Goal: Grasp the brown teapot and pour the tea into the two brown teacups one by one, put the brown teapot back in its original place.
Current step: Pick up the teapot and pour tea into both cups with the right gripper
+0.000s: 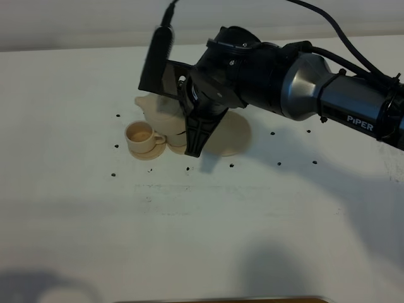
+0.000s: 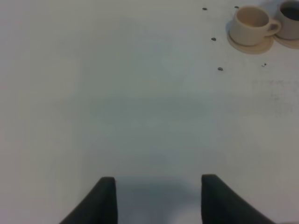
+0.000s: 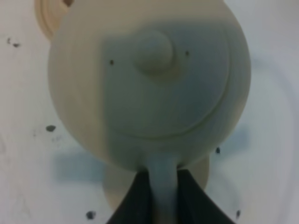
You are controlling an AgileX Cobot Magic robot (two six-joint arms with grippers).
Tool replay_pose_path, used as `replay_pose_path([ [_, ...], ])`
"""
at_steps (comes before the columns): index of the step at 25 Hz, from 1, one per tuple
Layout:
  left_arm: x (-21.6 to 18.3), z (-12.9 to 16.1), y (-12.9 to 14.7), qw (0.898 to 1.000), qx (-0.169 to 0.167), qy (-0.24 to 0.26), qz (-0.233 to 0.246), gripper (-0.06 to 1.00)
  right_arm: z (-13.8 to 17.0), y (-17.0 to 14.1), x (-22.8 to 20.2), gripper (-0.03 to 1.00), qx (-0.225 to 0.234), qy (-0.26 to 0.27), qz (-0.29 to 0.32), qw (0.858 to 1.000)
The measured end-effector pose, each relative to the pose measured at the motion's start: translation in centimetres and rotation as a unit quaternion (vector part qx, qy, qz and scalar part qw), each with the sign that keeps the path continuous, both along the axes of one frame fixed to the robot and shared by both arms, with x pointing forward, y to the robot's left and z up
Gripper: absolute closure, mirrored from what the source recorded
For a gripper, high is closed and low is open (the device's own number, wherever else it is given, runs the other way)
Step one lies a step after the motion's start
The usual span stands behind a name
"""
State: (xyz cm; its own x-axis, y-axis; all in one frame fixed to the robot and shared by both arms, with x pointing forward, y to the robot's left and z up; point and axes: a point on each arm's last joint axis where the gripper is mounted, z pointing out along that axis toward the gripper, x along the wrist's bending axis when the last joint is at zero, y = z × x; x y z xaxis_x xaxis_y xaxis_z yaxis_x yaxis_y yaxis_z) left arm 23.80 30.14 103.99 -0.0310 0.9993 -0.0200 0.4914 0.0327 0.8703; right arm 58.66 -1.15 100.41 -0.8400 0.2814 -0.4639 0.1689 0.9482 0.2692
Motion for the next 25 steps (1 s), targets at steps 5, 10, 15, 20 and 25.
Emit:
replay_pose_path([
  [5, 0.0, 0.0, 0.0, 1.0, 0.0, 0.0, 0.0, 0.47, 0.0, -0.7, 0.8, 0.88, 0.004, 0.007, 0.038, 0.999],
  [10, 0.0, 0.0, 0.0, 1.0, 0.0, 0.0, 0.0, 0.47, 0.1, -1.9, 2.0, 0.88, 0.01, -0.003, 0.048, 0.999],
  [15, 0.0, 0.0, 0.0, 1.0, 0.0, 0.0, 0.0, 0.47, 0.0, -2.4, 3.9, 0.88, 0.011, -0.015, 0.055, 0.998],
  [20, 0.0, 0.0, 0.0, 1.0, 0.0, 0.0, 0.0, 0.47, -0.4, -1.3, 5.6, 0.88, 0.005, -0.022, 0.081, 0.996],
  [25, 0.0, 0.0, 0.0, 1.0, 0.0, 0.0, 0.0, 0.47, -0.8, -0.4, 6.8, 0.88, -0.008, -0.034, 0.111, 0.993],
])
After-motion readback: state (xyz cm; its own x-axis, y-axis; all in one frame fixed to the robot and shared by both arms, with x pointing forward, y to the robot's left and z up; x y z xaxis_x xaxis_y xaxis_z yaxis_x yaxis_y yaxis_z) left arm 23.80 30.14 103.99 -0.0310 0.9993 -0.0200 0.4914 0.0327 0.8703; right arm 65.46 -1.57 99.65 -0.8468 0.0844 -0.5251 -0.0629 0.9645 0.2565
